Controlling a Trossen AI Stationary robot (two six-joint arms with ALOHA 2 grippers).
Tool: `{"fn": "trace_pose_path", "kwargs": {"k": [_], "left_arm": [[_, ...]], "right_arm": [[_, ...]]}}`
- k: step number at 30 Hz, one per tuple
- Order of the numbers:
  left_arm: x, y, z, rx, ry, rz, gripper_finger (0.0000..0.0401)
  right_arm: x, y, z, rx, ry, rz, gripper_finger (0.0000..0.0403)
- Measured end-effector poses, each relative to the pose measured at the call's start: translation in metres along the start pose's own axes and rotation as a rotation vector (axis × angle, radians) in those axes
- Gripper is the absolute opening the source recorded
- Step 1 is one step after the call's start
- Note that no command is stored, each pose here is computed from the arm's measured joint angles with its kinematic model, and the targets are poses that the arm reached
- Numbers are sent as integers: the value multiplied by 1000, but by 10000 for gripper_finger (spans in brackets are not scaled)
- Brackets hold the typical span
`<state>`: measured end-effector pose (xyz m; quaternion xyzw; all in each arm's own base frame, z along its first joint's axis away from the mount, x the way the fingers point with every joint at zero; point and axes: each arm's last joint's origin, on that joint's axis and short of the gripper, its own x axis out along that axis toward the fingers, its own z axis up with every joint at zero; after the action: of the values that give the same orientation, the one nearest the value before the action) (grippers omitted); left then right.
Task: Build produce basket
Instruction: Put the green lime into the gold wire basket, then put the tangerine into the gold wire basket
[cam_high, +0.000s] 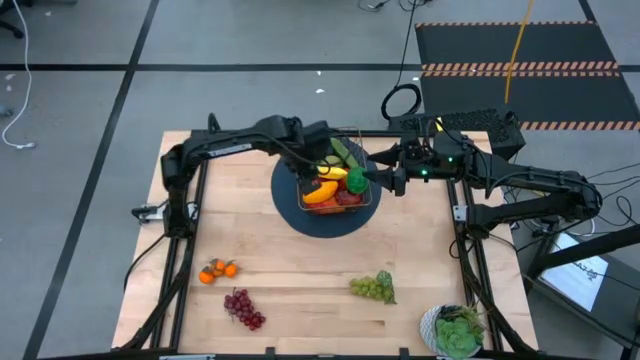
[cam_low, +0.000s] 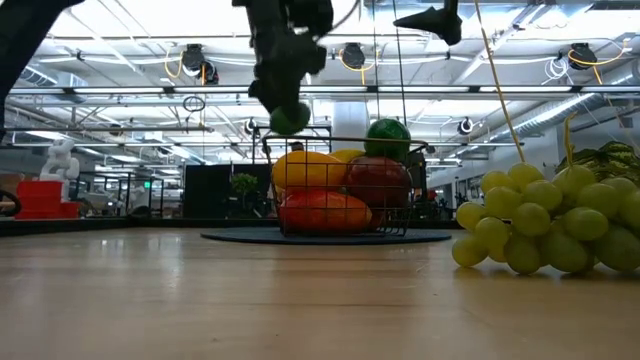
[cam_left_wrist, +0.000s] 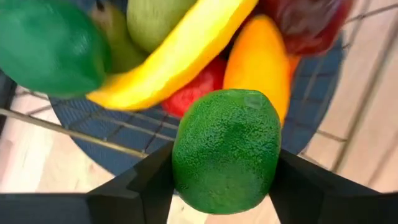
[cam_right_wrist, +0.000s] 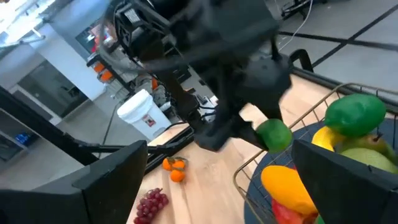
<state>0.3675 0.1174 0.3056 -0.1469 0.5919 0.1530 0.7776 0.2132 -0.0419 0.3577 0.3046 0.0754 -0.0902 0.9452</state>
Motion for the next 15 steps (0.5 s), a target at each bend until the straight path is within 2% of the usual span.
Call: {"fn": "trace_pose_path", "kwargs": {"k": [5, 10, 15], "left_arm": [[9, 4, 3, -10, 17, 3, 279], [-5, 8, -5, -92, 40, -3, 340], [-39, 8, -28, -172, 73, 19, 341]], "right_arm": [[0, 0, 0, 24, -4, -6, 391], [0, -3, 2, 15, -36, -52, 391], [-1, -7, 4, 35, -46, -65, 391]]}}
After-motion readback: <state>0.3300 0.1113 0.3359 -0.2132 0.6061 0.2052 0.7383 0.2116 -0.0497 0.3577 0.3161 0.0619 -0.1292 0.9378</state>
